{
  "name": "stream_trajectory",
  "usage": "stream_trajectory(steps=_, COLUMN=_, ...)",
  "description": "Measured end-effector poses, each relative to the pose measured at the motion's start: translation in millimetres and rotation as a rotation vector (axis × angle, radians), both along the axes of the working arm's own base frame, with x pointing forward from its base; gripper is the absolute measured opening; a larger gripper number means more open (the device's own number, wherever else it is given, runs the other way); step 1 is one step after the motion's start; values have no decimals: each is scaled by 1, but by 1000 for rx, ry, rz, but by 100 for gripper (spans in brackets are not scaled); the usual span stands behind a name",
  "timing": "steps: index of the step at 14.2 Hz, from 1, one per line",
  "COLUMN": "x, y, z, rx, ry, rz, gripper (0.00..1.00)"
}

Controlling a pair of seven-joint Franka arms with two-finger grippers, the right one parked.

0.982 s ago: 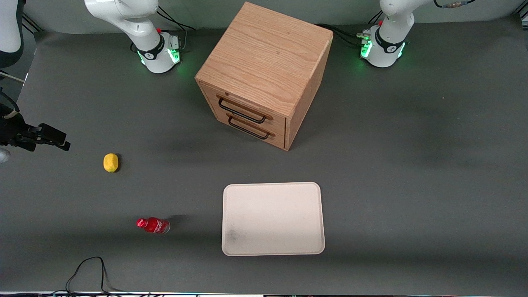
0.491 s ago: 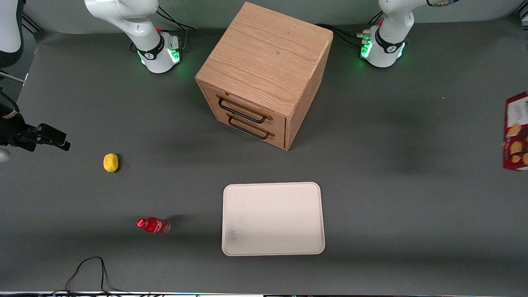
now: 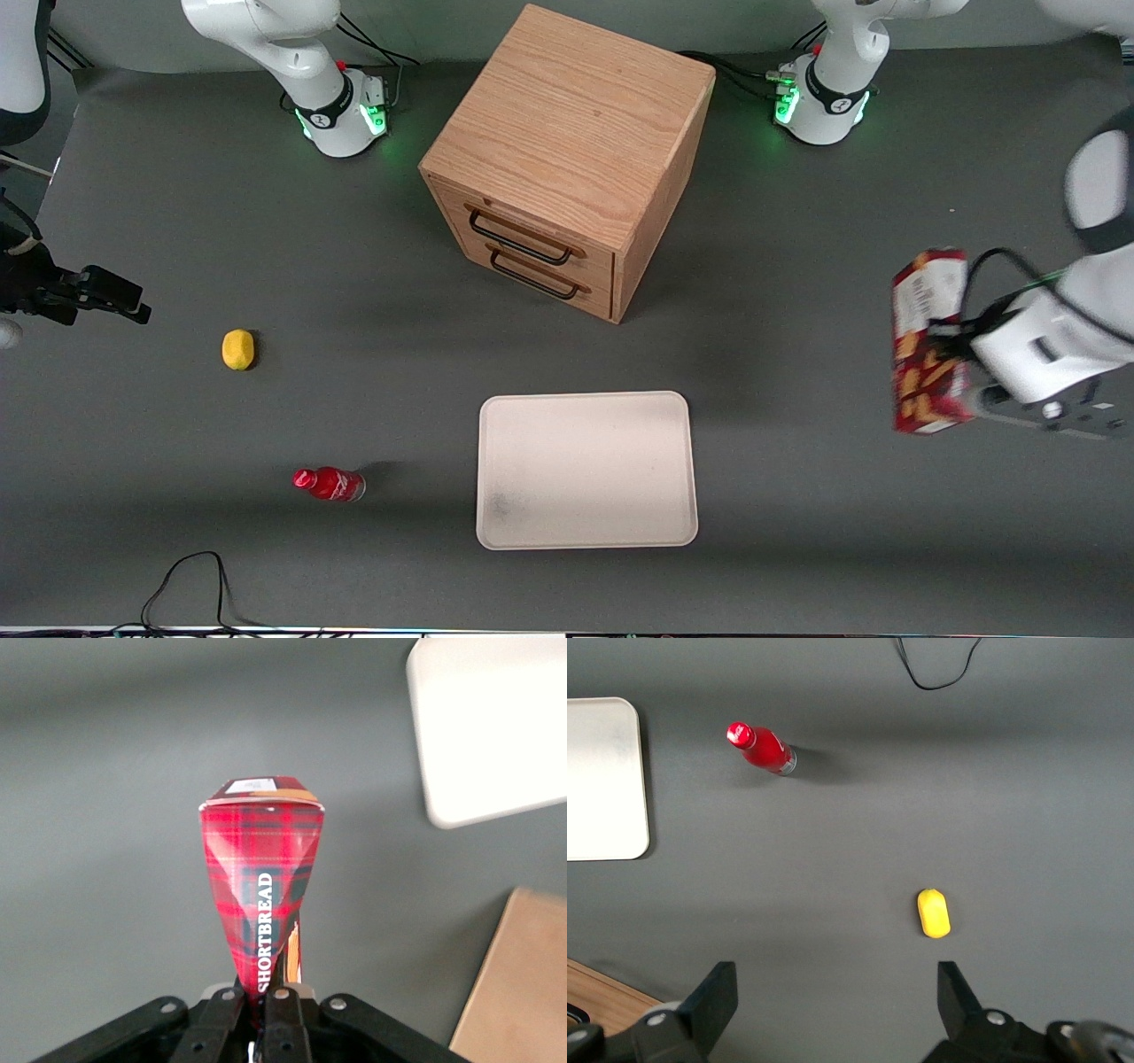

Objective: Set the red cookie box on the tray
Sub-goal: 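Lift the box and carry it with the left gripper over the white tray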

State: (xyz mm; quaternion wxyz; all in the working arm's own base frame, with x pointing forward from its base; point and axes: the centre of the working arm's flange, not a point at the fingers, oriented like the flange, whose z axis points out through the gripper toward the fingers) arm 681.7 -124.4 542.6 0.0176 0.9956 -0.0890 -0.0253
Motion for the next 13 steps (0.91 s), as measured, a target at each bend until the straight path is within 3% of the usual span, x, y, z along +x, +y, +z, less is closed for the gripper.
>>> stream_trajectory(steps=4, x=31, y=-87, z=-64, rx=-81, ry=-103, rz=118, gripper=5)
stream_trajectory(steps=9, x=51, y=-158, z=-154, rx=-126, ry=-111, rz=228, gripper=5)
stream_trajectory(steps=13, x=60, y=-173, z=-205, rx=-150, ry=-116, rz=256, gripper=5)
